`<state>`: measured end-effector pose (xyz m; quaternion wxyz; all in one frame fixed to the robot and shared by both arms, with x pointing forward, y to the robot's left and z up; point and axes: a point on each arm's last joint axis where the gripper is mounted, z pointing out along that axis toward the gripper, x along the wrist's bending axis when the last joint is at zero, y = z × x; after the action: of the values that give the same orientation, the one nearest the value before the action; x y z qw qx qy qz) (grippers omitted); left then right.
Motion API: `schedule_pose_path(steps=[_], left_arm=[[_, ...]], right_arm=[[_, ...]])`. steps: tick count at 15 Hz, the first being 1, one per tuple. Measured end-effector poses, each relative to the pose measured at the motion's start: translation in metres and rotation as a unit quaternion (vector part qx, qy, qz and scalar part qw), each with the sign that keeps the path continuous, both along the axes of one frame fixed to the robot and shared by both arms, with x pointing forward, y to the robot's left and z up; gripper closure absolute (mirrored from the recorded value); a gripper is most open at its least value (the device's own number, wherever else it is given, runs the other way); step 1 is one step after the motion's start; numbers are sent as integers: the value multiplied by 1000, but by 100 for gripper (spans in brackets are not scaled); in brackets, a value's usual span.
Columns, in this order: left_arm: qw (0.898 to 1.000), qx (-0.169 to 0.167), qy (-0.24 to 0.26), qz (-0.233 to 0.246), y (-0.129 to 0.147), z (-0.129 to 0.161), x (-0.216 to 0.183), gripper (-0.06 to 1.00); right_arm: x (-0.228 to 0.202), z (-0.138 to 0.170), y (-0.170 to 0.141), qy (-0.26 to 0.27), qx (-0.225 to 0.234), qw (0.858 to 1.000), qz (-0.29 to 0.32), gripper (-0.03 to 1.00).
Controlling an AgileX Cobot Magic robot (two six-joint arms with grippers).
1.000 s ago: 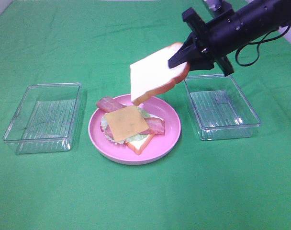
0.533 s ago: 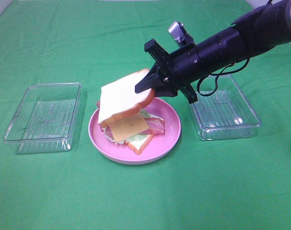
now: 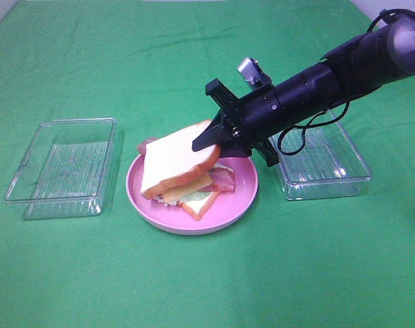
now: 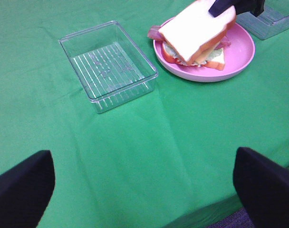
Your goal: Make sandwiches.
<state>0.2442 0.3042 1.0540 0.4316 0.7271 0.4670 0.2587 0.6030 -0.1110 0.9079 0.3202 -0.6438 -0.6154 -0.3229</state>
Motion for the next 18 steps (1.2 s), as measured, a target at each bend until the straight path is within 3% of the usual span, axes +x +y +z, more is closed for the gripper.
schedule_pose_path(steps=[3,5,6,7,8,10,12,15,18], left_arm=[[1000,0,0,0,0,0,0,-1],[1000,0,0,0,0,0,0,-1],[1000,0,0,0,0,0,0,-1],[1000,0,0,0,0,0,0,-1],[1000,0,0,0,0,0,0,-1],[1000,0,0,0,0,0,0,-1],[1000,0,0,0,0,0,0,-1],[1000,0,0,0,0,0,0,-1],[1000,3,-2,-2,0,0,0,-1]], right_arm=[[-4,0,0,5,-3,1000,24,28],[-8,0,-2,-1,-20,999,50,19],[-13,9,-8,-17,-62,995,80,16],[-14,13,-10,-21,-72,994,84,16],[-18,29,-17,-42,-116,988,98,16],[-23,46,-26,-70,-159,978,116,16],[-34,77,-37,-114,-202,961,149,16],[-64,135,-52,-171,-234,939,184,16],[-115,179,-70,-228,-236,929,170,16]])
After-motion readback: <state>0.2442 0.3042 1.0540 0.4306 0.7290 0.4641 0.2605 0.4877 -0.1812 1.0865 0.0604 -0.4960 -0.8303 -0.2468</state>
